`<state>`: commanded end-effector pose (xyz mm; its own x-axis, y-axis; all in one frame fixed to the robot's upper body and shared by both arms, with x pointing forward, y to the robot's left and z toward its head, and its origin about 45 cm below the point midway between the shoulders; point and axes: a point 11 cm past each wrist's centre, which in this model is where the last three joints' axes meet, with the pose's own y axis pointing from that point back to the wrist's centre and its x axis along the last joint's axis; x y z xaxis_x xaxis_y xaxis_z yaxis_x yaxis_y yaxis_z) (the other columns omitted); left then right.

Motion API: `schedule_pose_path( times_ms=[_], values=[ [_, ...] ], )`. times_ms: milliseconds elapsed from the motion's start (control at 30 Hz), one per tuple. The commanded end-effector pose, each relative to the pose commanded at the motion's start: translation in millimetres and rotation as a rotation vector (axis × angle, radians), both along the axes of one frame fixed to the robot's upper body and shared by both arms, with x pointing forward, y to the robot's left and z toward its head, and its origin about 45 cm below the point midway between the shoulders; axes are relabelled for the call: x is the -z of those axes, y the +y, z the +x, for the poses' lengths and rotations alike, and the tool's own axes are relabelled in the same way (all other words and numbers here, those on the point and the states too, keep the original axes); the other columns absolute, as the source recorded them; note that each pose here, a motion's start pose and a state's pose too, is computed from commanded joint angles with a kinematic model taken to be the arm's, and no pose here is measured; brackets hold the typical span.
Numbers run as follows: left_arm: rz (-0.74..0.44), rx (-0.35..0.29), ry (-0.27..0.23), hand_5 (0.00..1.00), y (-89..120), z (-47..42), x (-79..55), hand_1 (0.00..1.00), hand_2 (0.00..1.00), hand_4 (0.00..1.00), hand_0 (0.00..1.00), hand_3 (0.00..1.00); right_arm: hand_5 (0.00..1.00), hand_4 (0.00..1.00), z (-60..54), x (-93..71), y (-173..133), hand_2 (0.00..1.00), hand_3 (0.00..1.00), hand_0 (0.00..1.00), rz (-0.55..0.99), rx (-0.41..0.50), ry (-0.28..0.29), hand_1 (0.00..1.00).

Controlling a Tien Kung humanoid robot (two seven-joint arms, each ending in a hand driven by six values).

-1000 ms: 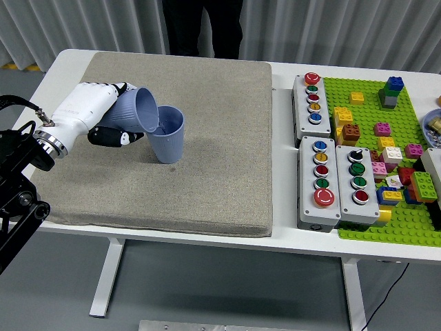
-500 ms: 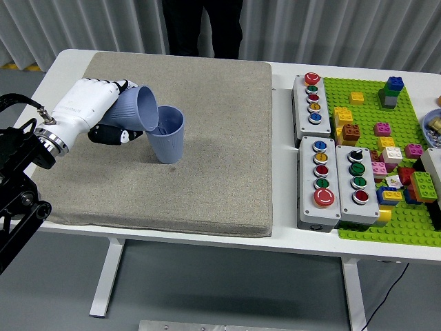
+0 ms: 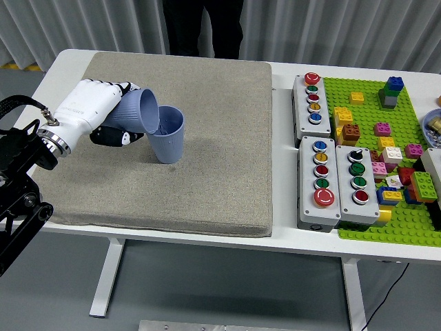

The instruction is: Pick cup pour cup place

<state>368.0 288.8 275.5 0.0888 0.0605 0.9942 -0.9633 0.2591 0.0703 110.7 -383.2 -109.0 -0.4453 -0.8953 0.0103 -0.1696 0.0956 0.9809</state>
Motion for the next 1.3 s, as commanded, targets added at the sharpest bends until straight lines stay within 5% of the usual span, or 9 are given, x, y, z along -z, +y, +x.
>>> schedule_pose_path(
  times_ms=[1300],
  values=[
    [0.036, 0.013, -0.013, 0.239, -8.1, 6.1, -11.0, 0.538, 0.552, 0.660, 0.520, 0.524, 0.176, 0.439, 3.8, -1.3, -1.3, 0.682, 0.642, 0.680, -0.003, 0.003, -0.008, 0.673]
  ],
)
